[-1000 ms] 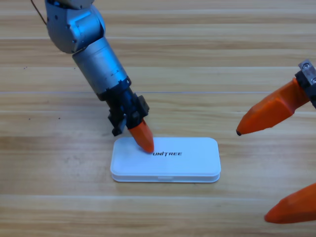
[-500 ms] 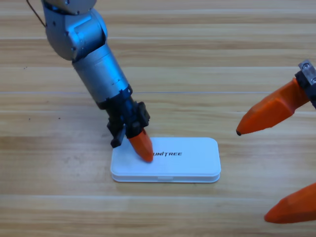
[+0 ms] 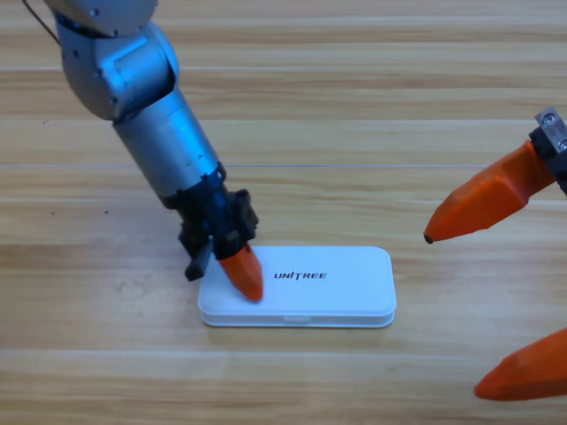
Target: Clean up eraser and pencils
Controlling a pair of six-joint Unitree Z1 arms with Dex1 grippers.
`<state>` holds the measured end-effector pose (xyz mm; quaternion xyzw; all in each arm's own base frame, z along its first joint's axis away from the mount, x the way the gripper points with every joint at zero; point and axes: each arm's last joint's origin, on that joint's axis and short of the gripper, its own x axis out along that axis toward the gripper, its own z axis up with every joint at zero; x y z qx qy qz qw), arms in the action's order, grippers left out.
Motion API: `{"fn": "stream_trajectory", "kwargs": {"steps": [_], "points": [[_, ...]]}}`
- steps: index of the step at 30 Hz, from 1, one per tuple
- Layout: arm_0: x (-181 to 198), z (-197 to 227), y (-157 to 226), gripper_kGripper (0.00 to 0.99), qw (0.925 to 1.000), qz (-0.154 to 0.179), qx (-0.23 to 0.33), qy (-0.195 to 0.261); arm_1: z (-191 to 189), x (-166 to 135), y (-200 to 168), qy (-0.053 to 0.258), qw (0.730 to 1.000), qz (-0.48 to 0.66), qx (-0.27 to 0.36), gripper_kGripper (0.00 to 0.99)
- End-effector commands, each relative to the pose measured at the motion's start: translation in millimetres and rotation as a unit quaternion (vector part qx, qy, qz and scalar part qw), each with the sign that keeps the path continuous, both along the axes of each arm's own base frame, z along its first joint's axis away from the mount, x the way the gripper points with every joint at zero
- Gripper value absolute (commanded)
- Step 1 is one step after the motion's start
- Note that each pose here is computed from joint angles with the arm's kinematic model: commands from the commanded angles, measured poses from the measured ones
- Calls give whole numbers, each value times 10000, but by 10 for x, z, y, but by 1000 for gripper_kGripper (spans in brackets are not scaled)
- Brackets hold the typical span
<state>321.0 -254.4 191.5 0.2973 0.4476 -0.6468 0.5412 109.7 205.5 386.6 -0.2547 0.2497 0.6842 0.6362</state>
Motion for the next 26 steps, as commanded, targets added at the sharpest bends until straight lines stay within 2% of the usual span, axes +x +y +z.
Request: {"fn": "stream_trajectory", "kwargs": {"steps": [1,2,3,4,5,7,11,16,26], "points": [[-306,690,26,0,9994,-43,-74,-344,-139,50,73,235,9996,-2,-160,985],[-369,884,24,0,9989,-94,-140,-439,-139,50,73,235,9996,-2,-160,985],[-434,1068,41,291,9982,-128,-205,-545,-139,53,71,236,9996,-9,-160,985],[-517,1233,52,634,9977,-110,-255,-622,-139,53,71,236,9996,-9,-160,985],[-604,1374,74,828,9970,-73,-326,-692,-139,53,71,236,9996,-9,-160,985],[-761,1586,91,980,9953,-32,-528,-806,-139,53,71,236,9996,-9,-160,985],[-1022,1764,24,990,9948,-12,-688,-750,-139,53,71,236,9996,-9,-160,985],[-1220,1756,-114,990,9967,-20,-584,-570,-139,50,73,235,9996,-2,-160,985],[-1334,1771,-9,990,9952,-80,-692,-682,-140,50,67,236,9996,-9,-160,985]]}}
